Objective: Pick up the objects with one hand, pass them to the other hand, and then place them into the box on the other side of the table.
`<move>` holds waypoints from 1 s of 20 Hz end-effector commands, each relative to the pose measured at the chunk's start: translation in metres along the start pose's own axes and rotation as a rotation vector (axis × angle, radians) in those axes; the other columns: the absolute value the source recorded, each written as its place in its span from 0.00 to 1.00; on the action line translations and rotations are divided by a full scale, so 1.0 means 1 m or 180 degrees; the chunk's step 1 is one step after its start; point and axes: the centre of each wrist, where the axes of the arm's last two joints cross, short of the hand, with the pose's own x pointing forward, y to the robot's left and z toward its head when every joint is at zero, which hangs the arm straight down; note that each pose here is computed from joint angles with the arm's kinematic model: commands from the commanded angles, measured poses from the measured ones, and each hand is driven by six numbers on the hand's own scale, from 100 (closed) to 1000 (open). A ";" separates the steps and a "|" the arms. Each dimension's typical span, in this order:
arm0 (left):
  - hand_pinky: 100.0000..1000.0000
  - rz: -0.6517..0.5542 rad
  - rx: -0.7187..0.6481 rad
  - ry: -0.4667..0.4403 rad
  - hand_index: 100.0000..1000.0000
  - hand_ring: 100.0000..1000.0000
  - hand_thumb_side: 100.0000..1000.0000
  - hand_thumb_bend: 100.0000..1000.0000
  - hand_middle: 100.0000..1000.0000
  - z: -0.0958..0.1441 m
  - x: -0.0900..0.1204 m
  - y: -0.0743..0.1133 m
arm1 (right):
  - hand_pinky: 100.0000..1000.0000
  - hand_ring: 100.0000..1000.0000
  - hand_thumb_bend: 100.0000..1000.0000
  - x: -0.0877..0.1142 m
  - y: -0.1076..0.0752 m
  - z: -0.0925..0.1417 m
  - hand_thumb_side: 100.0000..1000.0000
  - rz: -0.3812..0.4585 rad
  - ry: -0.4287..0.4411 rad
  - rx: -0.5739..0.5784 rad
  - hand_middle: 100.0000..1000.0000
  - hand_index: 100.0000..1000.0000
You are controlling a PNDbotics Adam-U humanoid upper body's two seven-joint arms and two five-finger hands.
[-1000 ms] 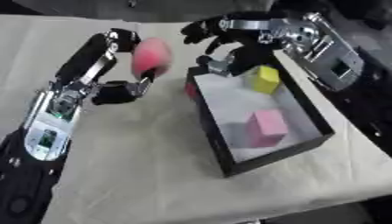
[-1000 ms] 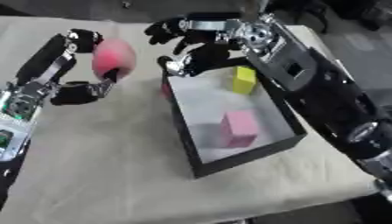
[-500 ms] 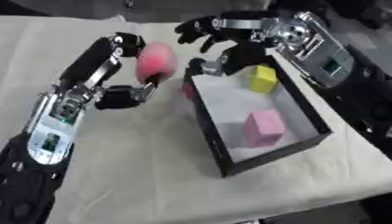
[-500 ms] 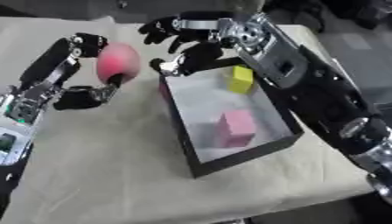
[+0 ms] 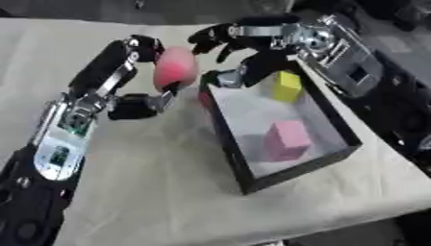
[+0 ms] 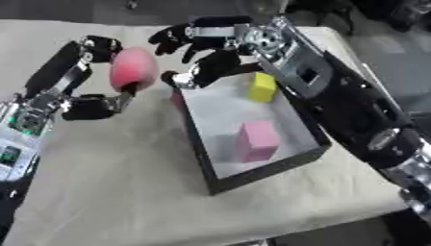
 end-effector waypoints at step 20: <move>0.82 -0.0033 -0.0039 -0.0423 0.39 0.62 0.06 0.00 0.46 -0.026 0.022 -0.003 | 0.81 0.95 0.12 0.004 -0.009 0.004 0.38 0.0066 0.0004 -0.0012 0.85 0.98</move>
